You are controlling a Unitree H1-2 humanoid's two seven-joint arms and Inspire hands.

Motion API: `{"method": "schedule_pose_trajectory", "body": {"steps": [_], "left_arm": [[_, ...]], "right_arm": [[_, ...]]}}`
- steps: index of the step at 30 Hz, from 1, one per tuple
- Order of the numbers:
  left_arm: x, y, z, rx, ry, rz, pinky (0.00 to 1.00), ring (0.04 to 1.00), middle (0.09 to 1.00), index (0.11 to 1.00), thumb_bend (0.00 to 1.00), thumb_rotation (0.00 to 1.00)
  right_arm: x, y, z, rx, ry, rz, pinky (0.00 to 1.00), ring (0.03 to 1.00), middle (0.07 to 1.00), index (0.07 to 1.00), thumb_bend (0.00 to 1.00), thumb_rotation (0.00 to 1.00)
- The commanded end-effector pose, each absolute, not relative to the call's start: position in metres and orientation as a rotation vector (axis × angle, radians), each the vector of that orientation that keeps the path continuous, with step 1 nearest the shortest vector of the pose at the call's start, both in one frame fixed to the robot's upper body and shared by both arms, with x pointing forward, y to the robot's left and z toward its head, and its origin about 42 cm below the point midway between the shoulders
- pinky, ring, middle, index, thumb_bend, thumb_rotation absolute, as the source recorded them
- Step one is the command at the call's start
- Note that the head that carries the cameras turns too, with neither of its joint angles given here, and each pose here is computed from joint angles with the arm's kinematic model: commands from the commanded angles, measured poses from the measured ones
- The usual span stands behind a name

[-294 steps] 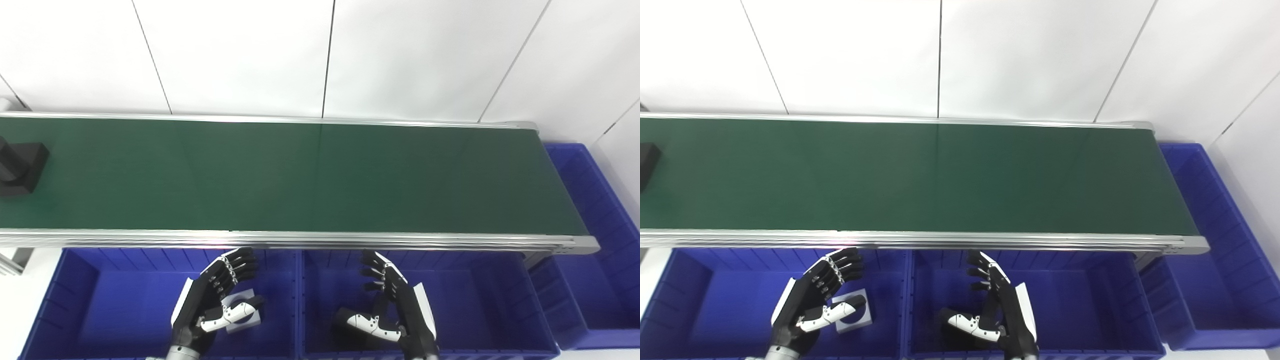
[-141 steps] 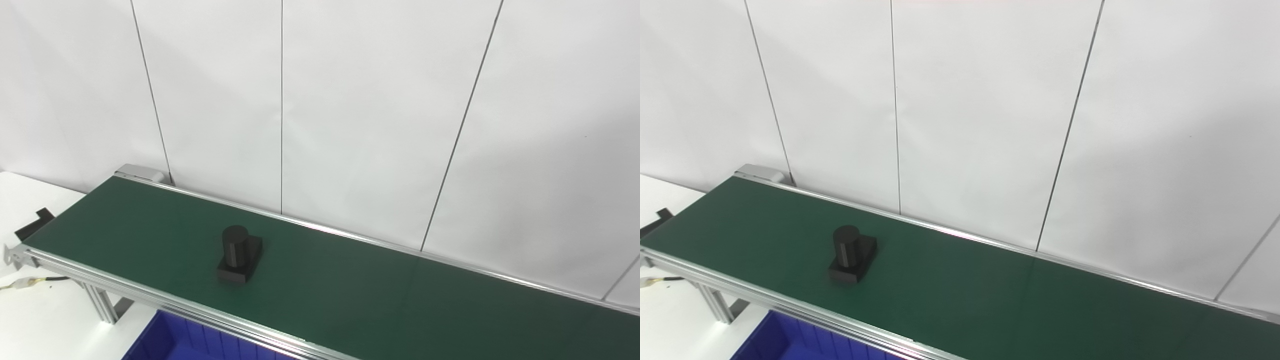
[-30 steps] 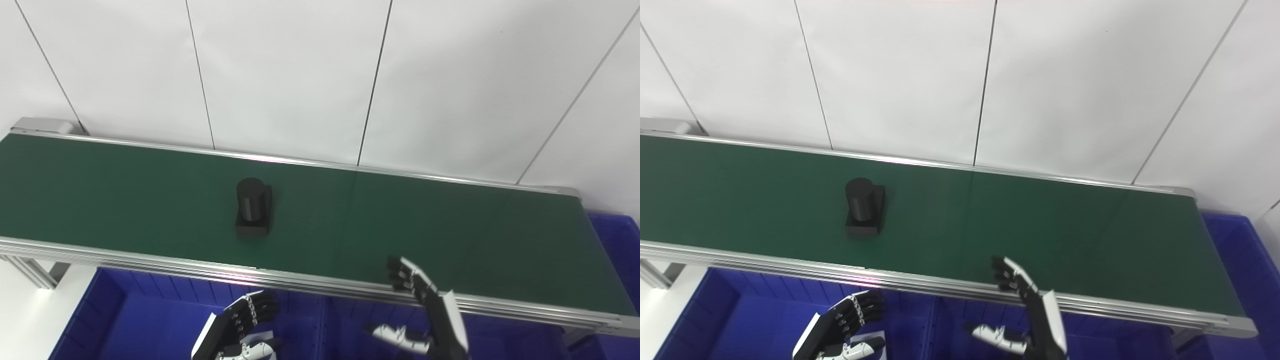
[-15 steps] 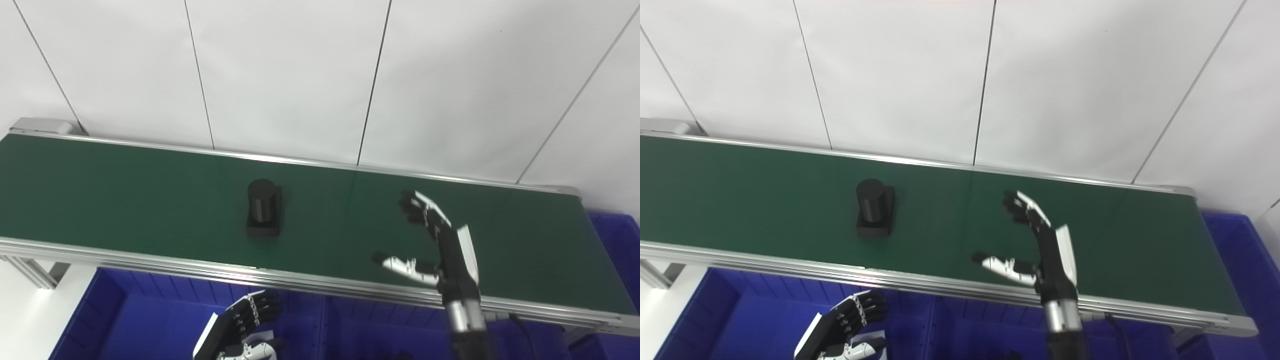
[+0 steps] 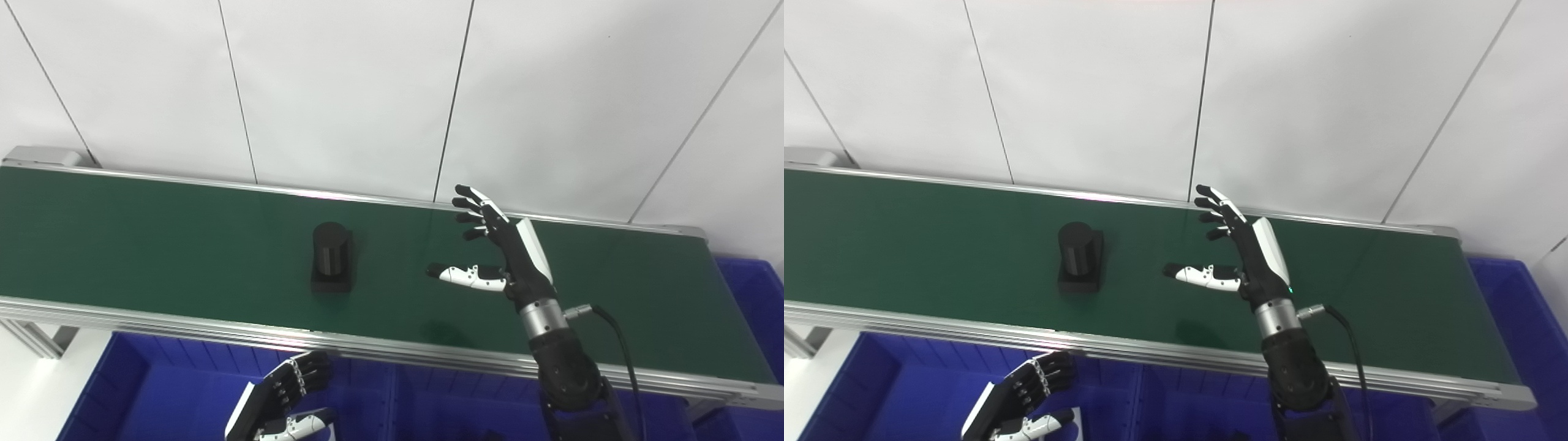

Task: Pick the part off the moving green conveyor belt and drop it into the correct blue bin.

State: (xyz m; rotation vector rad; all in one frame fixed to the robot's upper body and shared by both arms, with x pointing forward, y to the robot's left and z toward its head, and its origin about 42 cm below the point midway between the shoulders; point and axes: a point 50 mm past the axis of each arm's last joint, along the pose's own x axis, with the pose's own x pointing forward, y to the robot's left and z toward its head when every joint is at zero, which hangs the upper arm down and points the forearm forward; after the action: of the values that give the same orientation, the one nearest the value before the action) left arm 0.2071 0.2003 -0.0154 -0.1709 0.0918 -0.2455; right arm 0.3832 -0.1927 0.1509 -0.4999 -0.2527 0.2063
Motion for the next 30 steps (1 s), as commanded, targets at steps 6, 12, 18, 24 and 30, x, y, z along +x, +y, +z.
{"method": "schedule_pose_trajectory", "body": {"steps": [6,12,18,24,30], "left_arm": [[0.216,0.192,-0.006,-0.185,0.02,-0.246,0.72,0.718,0.729,0.718,0.63,0.0],[0.218,0.194,-0.006,-0.158,0.019,-0.241,0.72,0.719,0.731,0.721,0.62,0.0],[0.218,0.193,-0.005,-0.15,0.019,-0.244,0.72,0.72,0.733,0.722,0.61,0.0],[0.214,0.197,-0.005,-0.134,0.022,-0.237,0.74,0.732,0.739,0.729,0.61,0.0],[0.213,0.198,-0.006,-0.131,0.028,-0.219,0.77,0.738,0.736,0.72,0.61,0.0]], "right_arm": [[0.423,-0.168,0.172,-0.56,-0.291,0.276,0.79,0.906,0.955,1.0,0.8,0.27],[0.45,-0.138,0.176,-0.577,-0.25,0.374,0.79,0.991,1.0,1.0,0.86,0.27],[0.466,-0.105,0.171,-0.619,-0.228,0.428,0.78,0.951,0.994,1.0,0.88,0.26],[0.466,-0.086,0.165,-0.571,-0.226,0.474,0.85,0.997,1.0,1.0,0.87,0.24],[0.466,-0.076,0.158,-0.621,-0.197,0.51,0.92,0.991,0.994,1.0,0.9,0.3]]}}
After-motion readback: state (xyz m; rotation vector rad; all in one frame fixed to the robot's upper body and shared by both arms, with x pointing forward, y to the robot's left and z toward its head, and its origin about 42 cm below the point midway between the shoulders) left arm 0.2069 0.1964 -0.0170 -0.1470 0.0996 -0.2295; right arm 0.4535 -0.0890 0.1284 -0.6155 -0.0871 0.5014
